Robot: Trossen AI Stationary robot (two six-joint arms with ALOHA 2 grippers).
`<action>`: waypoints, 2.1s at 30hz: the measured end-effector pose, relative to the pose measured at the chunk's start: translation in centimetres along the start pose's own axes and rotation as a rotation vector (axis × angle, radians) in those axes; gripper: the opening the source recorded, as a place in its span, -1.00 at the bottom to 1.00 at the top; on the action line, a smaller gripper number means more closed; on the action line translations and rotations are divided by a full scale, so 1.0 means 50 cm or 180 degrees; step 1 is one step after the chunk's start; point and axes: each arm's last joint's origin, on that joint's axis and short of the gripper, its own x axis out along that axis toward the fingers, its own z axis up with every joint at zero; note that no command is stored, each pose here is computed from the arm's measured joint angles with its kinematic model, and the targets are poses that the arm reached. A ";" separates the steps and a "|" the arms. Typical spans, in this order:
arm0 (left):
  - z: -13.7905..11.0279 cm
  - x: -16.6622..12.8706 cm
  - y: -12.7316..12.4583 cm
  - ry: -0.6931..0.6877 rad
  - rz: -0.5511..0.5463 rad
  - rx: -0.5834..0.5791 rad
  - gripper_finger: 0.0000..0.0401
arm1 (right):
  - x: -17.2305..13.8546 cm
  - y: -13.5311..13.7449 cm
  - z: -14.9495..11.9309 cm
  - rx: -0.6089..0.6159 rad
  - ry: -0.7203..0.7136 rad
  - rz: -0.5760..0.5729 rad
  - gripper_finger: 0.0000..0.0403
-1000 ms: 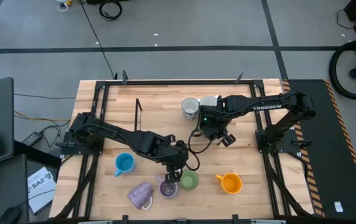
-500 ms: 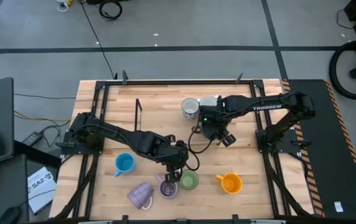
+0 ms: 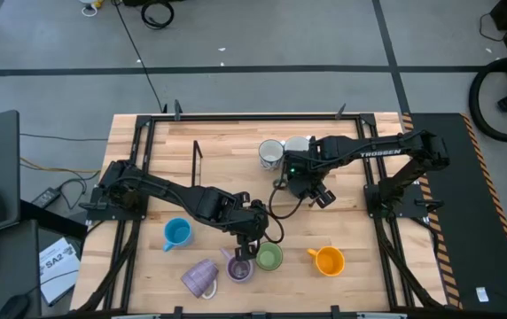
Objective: Place coffee mugs
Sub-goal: Align the brown mug with the light blue mug on the shelf
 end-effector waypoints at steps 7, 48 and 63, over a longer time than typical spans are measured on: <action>0.000 0.000 0.000 0.0000 -0.0001 0.0001 -0.52 | -0.003 0.001 0.000 -0.0033 -0.0013 -0.0022 -0.18; 0.001 0.000 -0.001 -0.0022 -0.0010 -0.0005 -0.52 | -0.043 -0.006 0.018 0.2436 -0.0788 -0.0180 -0.19; 0.002 0.000 -0.001 -0.0034 -0.0016 -0.0008 -0.52 | -0.012 -0.021 0.028 0.2529 -0.0624 -0.0319 -0.19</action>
